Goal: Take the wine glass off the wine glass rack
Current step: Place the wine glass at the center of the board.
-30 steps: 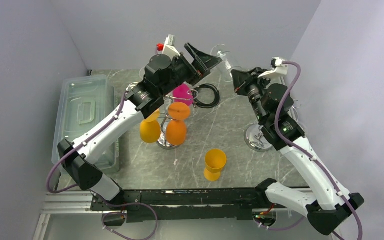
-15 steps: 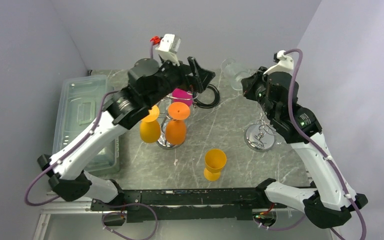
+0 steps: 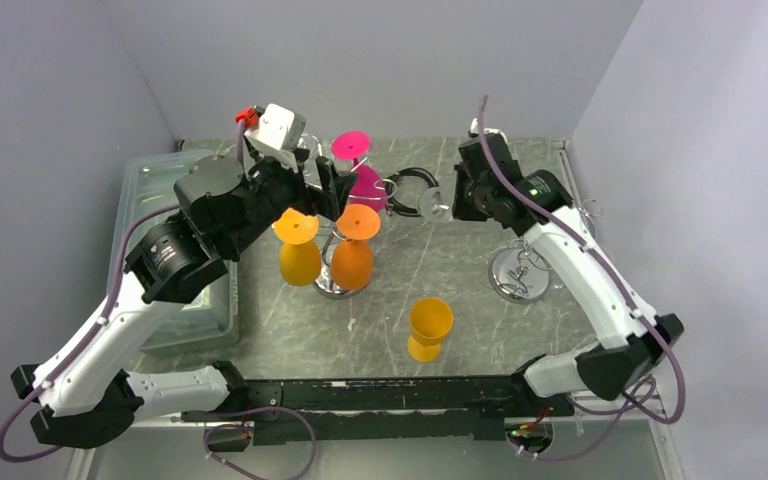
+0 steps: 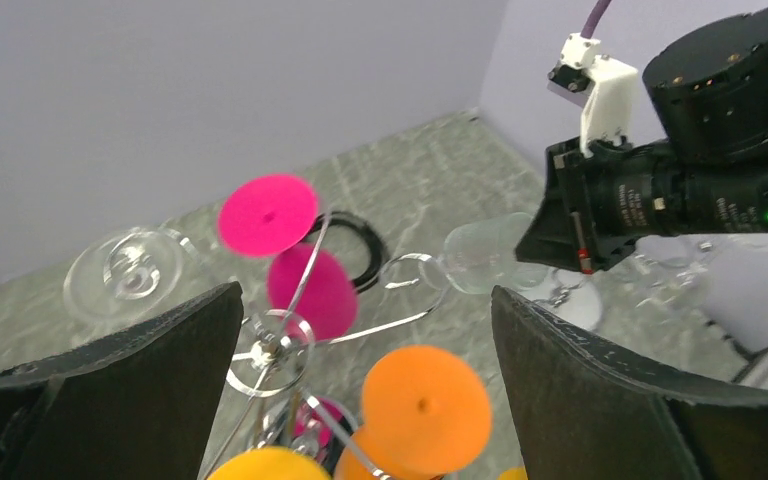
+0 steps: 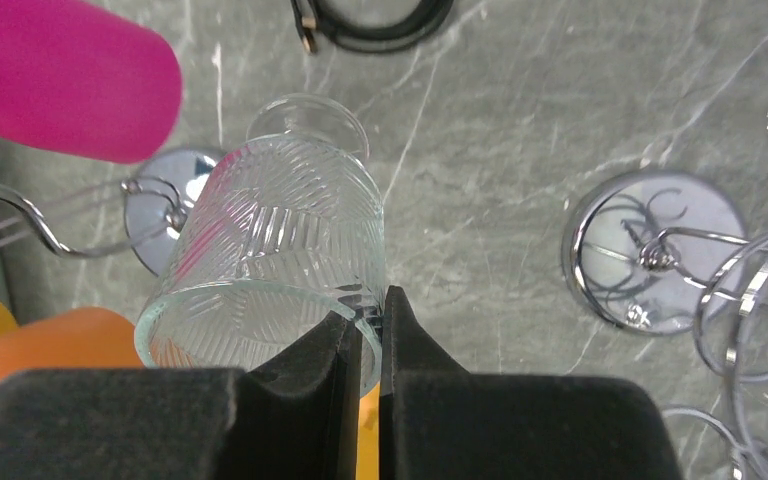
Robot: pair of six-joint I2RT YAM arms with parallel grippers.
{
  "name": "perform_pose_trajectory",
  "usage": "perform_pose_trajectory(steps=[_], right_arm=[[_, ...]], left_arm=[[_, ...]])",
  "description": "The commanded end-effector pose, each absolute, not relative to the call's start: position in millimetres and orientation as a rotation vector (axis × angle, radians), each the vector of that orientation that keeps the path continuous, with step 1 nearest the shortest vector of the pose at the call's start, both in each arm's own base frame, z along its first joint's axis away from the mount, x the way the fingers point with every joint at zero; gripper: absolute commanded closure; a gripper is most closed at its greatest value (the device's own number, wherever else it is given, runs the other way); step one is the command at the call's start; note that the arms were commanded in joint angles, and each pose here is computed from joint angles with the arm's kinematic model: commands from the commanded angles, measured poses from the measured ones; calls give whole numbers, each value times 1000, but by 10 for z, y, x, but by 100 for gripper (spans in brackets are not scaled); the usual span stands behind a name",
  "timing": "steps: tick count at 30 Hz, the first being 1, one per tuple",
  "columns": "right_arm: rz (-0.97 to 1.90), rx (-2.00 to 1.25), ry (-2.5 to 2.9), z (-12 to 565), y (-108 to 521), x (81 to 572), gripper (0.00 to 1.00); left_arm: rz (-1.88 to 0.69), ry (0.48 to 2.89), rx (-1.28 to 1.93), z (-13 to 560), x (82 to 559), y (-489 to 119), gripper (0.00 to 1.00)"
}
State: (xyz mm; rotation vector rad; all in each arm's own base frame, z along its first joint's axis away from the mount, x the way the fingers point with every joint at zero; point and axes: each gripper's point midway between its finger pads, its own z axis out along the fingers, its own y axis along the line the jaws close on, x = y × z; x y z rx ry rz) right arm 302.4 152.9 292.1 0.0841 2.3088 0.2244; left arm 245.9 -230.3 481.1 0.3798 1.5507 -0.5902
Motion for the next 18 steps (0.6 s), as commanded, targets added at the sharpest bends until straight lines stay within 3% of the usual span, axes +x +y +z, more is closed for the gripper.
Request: perform_pose_trajectory(steps=[1, 8, 18], right_arm=[[295, 26, 2360, 2916, 1695, 3027, 100], [293, -53, 2569, 2458, 1892, 3015, 100], [172, -119, 2788, 1999, 1867, 2913, 100]], left_arm=[[-374, 1624, 334, 4545, 2565, -1908, 1], [-306, 1750, 267, 4206, 2717, -1649, 1], [-326, 1716, 222, 4373, 2743, -1434, 1]])
